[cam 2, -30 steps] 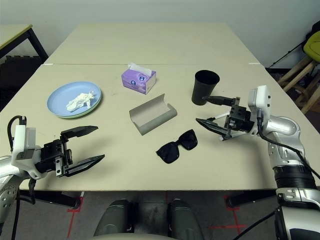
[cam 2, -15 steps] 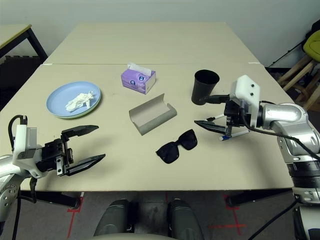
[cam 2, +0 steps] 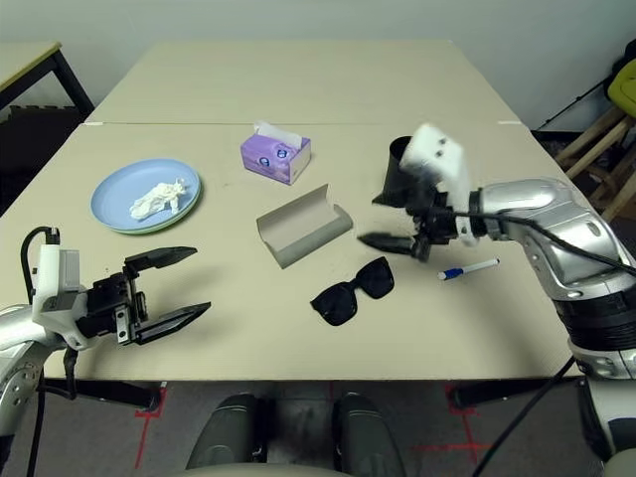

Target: Organize and tidy the items on the table.

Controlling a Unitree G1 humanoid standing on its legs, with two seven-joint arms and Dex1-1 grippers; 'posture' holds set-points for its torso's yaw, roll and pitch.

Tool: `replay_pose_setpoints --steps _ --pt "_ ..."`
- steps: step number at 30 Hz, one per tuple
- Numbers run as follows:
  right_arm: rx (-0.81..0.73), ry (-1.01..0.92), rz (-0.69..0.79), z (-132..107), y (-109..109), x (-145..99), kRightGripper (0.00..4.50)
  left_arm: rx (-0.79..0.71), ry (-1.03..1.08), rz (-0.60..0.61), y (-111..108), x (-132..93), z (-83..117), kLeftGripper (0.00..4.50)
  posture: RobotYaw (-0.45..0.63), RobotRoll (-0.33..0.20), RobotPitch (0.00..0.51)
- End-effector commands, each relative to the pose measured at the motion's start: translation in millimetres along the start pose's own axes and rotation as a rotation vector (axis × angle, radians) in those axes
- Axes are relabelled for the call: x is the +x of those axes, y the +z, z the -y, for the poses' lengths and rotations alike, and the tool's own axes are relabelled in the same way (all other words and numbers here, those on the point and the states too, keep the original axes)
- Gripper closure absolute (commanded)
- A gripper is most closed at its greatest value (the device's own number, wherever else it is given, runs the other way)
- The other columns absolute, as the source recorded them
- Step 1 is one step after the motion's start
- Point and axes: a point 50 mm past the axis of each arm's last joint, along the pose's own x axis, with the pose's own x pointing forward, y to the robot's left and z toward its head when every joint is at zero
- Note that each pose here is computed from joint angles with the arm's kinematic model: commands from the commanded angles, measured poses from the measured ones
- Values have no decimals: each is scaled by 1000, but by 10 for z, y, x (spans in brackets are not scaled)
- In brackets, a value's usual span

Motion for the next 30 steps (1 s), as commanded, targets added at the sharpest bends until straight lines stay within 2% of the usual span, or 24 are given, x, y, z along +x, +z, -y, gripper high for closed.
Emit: replay_pose_setpoints --steps 1,5,10,23,30 --pt "-256 40 -73 -53 64 41 0 -1 -5 -10 -22 24 10 28 143 0 47" --pt "-413 74 -104 -75 66 81 0 -1 -3 -12 -23 31 10 28 145 0 47" --pt "-506 123 -151 -68 40 86 0 1 1 -12 -21 41 15 28 161 0 43" --pt "-598 276 -204 -125 78 130 0 -6 10 -11 -22 55 38 28 175 0 42" --pt "-627 324 -235 -121 85 244 0 -9 14 -3 -21 68 60 28 192 0 35"
